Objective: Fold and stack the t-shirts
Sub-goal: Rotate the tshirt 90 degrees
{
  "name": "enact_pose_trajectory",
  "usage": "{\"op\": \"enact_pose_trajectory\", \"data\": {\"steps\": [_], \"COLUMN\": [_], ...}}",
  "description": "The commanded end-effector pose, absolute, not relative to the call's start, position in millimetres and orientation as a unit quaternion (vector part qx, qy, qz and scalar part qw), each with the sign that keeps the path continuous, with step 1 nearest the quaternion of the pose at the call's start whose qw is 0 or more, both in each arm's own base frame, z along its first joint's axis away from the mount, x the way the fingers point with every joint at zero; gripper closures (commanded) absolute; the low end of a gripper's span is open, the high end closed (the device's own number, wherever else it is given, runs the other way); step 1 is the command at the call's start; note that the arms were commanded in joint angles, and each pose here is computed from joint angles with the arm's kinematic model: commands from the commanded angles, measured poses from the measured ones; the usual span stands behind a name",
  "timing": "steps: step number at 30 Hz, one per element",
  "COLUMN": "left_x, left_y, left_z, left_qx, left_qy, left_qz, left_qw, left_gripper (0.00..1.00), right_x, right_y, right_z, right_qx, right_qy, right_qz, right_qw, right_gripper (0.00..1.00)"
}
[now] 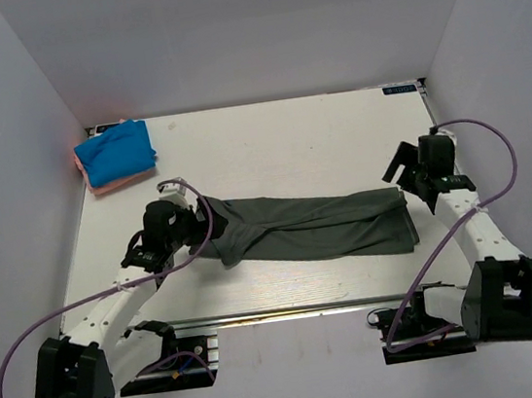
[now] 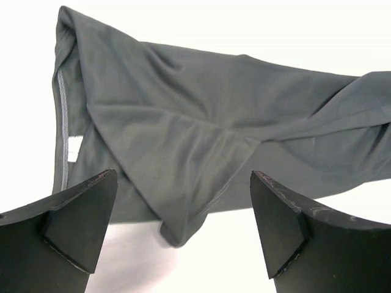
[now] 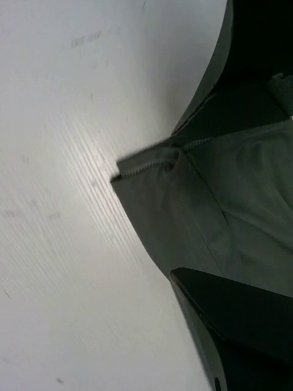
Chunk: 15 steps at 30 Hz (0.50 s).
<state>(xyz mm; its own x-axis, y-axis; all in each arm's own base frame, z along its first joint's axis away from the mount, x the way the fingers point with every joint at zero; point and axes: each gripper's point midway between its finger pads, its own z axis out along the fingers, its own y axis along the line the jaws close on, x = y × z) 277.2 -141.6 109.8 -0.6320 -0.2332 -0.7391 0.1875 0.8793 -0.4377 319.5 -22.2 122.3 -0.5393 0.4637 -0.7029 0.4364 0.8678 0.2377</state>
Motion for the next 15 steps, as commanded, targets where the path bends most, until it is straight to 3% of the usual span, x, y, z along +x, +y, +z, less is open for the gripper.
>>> {"op": "enact_pose_trajectory", "data": {"steps": [1, 9, 15], "left_x": [293.8, 318.8, 322.0], "left_y": [-151.9, -186.3, -187.4], "left_z": [127.6, 94.0, 48.5], "left_qx": [-0.004, 0.021, 0.01], "left_qy": [0.862, 0.877, 0.904], "left_qz": [-0.257, -0.304, -0.286], "left_qw": [0.437, 0.372, 0.317], "left_gripper": [0.0, 0.0, 0.0], "right_x": [336.5, 334.2, 316.6], "right_y": [33.1, 78.1, 67.7], "right_z": [122.3, 83.8, 49.0], "right_qx": [0.142, 0.08, 0.108], "right_qy": [0.895, 0.922, 0.94], "right_qz": [0.133, 0.177, 0.145], "right_qw": [0.401, 0.336, 0.289], "right_gripper": [0.1, 0.1, 0.1]}}
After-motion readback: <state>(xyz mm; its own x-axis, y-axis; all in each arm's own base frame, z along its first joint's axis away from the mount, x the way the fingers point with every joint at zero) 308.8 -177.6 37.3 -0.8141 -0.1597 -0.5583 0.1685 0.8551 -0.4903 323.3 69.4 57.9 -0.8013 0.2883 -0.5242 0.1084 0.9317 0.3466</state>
